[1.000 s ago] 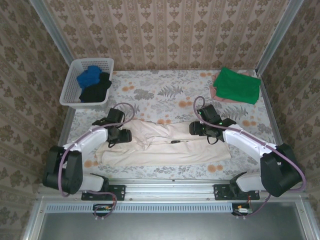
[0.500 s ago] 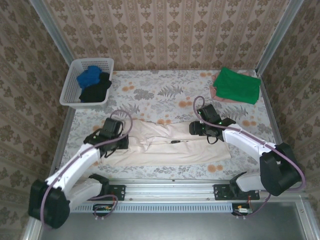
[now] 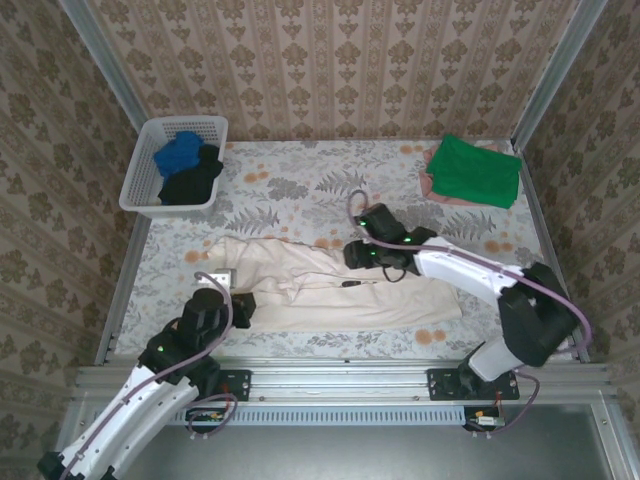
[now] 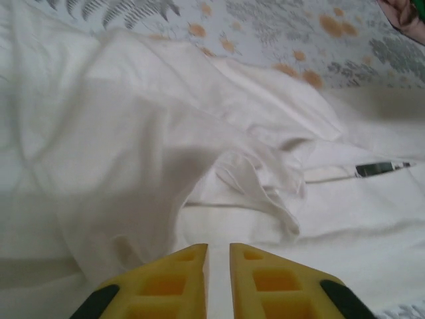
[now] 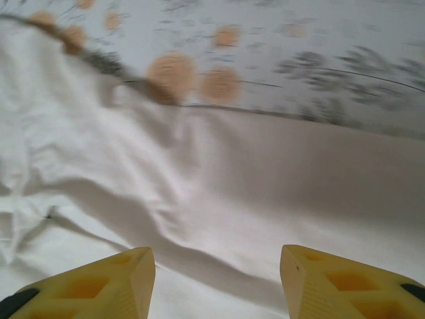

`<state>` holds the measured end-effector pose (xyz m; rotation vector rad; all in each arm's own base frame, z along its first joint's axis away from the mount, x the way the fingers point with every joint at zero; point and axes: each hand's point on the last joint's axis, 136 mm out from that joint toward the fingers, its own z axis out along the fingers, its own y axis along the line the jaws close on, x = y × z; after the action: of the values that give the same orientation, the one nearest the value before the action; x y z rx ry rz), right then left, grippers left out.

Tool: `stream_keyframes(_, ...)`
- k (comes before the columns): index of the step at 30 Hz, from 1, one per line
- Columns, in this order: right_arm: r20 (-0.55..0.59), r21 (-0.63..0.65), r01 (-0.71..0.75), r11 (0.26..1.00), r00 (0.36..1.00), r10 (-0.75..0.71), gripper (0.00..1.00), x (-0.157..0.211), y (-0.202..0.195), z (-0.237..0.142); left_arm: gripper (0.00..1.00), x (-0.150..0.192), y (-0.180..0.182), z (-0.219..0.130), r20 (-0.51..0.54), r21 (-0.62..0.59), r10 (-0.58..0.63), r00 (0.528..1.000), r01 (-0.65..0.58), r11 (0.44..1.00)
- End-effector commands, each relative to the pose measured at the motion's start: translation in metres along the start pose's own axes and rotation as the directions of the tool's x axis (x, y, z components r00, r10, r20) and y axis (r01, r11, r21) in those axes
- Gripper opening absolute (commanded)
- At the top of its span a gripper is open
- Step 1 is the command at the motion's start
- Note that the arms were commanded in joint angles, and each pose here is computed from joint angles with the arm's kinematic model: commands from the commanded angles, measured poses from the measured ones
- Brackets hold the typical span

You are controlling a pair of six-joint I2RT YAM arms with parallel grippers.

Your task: Fold and stack the t-shirts

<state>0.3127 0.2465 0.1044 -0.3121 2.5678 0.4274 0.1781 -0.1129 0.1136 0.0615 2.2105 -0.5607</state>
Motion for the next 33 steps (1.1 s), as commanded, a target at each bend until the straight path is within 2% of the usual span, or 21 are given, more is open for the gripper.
stream_keyframes(1,0.016,-0.022,0.084,0.996,0.996,-0.083,0.52,-0.013,0.05,0.022,0.17,-0.023,0.007,-0.011,0.07,-0.071,0.009,0.998,-0.004,0.997)
stream_keyframes(2,0.007,-0.026,0.109,0.994,0.994,-0.109,0.5,-0.012,0.066,0.031,0.18,-0.027,0.01,-0.012,0.075,-0.1,0.015,0.997,-0.007,0.995)
stream_keyframes(4,-0.003,-0.015,0.154,0.988,0.988,-0.154,0.48,-0.01,0.092,0.046,0.37,-0.034,0.018,-0.011,0.079,-0.171,0.011,0.997,0.003,0.985)
stream_keyframes(6,0.003,0.05,0.17,0.984,0.985,-0.171,0.46,-0.004,0.105,0.063,0.41,-0.037,0.026,-0.004,0.047,-0.243,0.011,0.999,0.001,0.97)
stream_keyframes(8,-0.009,0.074,0.181,0.981,0.983,-0.181,0.46,0.005,0.114,0.077,0.5,-0.038,0.029,0.008,-0.008,-0.267,0.016,1.0,-0.018,0.963)
stream_keyframes(12,-0.007,0.066,0.225,0.972,0.974,-0.225,0.46,0.025,0.133,0.089,0.48,-0.038,0.053,0.034,-0.12,-0.311,-0.081,0.989,0.04,0.95)
stream_keyframes(16,0.023,0.072,0.281,0.957,0.959,-0.284,0.47,0.047,0.138,0.085,0.49,-0.047,0.057,0.053,-0.139,-0.241,-0.145,0.98,0.109,0.964)
stream_keyframes(20,0.105,0.022,0.341,0.94,0.934,-0.341,0.5,0.062,0.147,0.079,0.51,-0.059,0.042,0.062,-0.166,-0.143,-0.109,0.98,0.086,0.986)
stream_keyframes(23,0.107,0.046,0.388,0.92,0.914,-0.391,0.51,0.064,0.143,0.083,0.51,-0.055,0.028,0.067,-0.202,-0.07,-0.084,0.976,0.072,0.995)
stream_keyframes(27,0.147,0.043,0.438,0.898,0.886,-0.44,0.59,0.06,0.142,0.075,0.48,-0.031,0.01,0.066,-0.27,0.005,-0.051,0.961,0.054,0.999)
stream_keyframes(31,0.19,-0.064,0.358,0.932,0.921,-0.341,0.63,0.044,0.133,0.051,0.41,0.011,-0.008,0.06,-0.361,0.052,-0.018,0.932,0.039,0.998)
stream_keyframes(33,0.201,-0.112,0.294,0.949,0.942,-0.268,0.64,0.036,0.116,0.038,0.35,0.029,-0.004,0.056,-0.38,0.026,-0.045,0.924,0.06,0.998)
